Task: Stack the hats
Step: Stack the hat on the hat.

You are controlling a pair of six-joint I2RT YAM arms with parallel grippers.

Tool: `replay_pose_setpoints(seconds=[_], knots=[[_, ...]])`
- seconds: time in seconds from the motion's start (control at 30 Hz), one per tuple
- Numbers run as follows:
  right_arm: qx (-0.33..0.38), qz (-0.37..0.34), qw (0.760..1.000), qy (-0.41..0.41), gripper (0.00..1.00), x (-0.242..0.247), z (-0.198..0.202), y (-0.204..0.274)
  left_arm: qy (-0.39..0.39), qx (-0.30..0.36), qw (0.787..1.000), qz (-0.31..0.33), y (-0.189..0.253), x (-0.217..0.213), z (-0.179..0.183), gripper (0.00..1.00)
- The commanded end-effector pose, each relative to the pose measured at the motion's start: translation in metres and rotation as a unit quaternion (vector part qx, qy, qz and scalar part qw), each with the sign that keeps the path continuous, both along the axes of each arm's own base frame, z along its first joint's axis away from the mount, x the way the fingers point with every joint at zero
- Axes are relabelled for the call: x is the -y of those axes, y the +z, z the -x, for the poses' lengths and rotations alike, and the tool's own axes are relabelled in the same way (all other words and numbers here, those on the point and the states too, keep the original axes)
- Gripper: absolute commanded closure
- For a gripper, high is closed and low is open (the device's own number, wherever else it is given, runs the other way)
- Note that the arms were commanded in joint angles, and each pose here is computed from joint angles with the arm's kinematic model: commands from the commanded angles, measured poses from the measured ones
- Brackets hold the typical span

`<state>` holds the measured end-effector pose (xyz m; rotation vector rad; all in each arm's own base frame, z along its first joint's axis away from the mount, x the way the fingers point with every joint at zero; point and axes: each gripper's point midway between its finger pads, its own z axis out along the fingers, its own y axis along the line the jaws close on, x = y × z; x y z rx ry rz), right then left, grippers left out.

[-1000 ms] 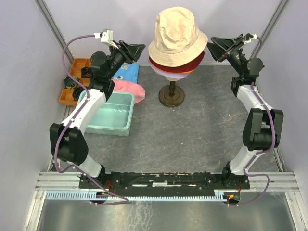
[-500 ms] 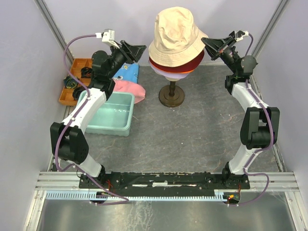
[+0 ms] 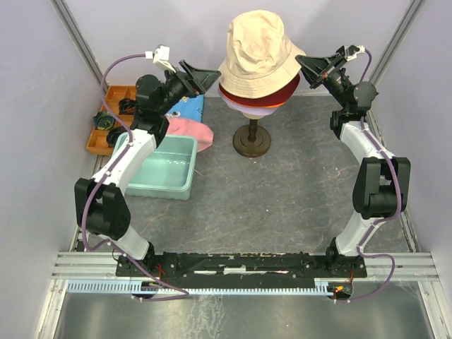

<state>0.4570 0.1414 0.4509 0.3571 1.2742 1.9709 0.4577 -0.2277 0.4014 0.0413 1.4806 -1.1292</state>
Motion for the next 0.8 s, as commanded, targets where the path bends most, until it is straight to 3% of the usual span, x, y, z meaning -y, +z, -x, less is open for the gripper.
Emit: replay_pose_setpoints(seconds=[0.0, 0.27, 0.77], knots=[[0.038, 0.002, 0.999, 0.002, 1.00, -0.001, 0.009, 0.013, -0.080, -0.001, 0.993, 0.084, 0.034, 0.014, 0.021, 0.15], [0.034, 0.002, 0.999, -0.001, 1.00, 0.000, 0.006, 0.013, -0.123, -0.062, 0.985, 0.102, 0.025, 0.023, 0.022, 0.15], [0.030, 0.004, 1.000, 0.001, 1.00, -0.001, 0.009, 0.012, -0.143, -0.053, 0.974, 0.168, 0.035, 0.026, 0.011, 0.16]])
